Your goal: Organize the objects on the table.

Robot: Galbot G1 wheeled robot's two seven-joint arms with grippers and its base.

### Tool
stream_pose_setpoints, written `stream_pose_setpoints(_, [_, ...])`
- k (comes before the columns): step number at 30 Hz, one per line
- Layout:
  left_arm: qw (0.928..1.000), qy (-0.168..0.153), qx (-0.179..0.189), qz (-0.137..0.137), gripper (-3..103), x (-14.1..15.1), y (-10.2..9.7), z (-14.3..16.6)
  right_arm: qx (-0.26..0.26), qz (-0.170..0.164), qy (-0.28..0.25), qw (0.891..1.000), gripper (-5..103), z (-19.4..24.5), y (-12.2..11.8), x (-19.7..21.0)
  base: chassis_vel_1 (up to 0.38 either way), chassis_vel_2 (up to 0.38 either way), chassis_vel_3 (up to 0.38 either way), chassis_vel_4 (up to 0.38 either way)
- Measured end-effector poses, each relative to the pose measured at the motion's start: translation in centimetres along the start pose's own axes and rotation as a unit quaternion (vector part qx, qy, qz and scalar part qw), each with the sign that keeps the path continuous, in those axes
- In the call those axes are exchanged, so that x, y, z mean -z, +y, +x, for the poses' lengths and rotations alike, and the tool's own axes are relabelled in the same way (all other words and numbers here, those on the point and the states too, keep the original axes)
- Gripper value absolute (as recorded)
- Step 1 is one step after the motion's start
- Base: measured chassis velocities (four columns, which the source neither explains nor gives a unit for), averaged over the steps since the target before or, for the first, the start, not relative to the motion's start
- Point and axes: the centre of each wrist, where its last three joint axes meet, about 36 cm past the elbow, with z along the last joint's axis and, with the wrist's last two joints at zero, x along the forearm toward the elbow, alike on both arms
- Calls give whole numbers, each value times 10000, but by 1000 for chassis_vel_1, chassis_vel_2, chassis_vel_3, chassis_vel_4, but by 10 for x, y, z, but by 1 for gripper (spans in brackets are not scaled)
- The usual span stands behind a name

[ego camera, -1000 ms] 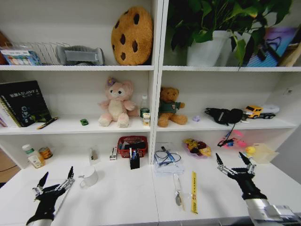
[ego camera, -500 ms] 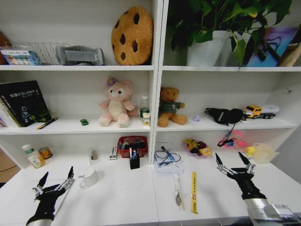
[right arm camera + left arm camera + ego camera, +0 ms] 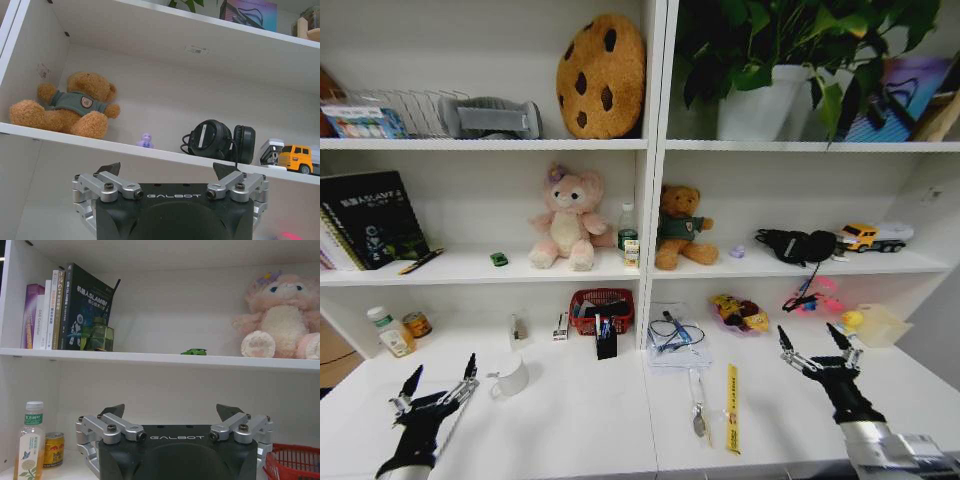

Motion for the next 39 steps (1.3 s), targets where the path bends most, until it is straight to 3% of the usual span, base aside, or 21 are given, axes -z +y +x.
stream_pose_setpoints(39, [10000, 0, 2, 0, 100, 0, 0, 0, 0, -1, -1, 10000, 100, 0, 0, 0, 156, 156, -155, -155])
